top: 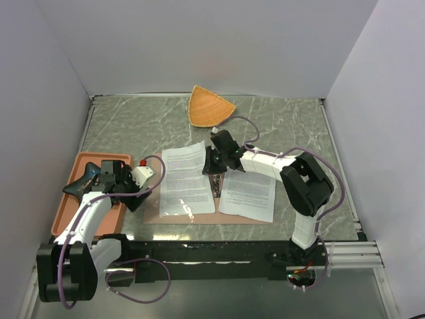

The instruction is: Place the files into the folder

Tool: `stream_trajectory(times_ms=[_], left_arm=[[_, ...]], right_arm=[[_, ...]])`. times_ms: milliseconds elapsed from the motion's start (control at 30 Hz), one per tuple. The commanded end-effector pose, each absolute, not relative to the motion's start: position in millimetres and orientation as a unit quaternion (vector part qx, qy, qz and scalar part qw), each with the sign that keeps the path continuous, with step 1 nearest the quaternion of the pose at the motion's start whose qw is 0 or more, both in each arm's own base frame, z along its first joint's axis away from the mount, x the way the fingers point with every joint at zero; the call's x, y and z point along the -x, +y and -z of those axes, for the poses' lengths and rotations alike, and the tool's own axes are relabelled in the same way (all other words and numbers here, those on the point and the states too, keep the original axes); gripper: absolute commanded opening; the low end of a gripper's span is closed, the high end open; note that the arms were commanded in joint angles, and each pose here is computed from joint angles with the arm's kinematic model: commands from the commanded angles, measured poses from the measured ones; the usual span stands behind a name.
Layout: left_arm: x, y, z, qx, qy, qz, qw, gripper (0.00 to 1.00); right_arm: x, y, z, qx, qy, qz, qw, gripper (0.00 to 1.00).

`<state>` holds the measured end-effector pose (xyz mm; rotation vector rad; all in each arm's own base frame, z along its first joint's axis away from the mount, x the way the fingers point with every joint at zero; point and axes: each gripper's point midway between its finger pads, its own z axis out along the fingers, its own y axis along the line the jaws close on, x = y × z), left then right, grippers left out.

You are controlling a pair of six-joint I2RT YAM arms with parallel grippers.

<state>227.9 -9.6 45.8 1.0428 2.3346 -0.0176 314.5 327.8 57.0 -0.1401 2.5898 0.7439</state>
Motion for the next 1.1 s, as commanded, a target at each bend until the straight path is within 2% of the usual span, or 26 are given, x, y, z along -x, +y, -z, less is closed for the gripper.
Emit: stream_trajectory(times_ms=[0, 67, 267, 767, 1067], left_arm=[[-225, -17, -49, -0.384, 0.877, 0.031, 0.285, 0.96], [-224, -17, -48, -0.385, 0.878, 0.032, 0.283, 0.96], [-220, -19, -47, -0.393, 0.874, 0.039, 0.283, 0.96], [-214, -19, -41, -0.402, 0.875, 0.047, 0.264, 0.96], [-213, -19, -37, -0.406, 0.876, 0.048, 0.257, 0.96]], right_arm=[[-315, 324, -74, 0.063, 0.932, -0.256, 0.249, 0.20], [-315, 325, -74, 0.065, 0.933, -0.253, 0.247, 0.12], [-311, 331, -69, 0.055, 0.934, -0.261, 0.240, 0.00], [-330, 366, -83, 0.014, 0.916, -0.311, 0.252, 0.00], [-285, 377, -64, -0.010, 0.943, -0.257, 0.211, 0.00]])
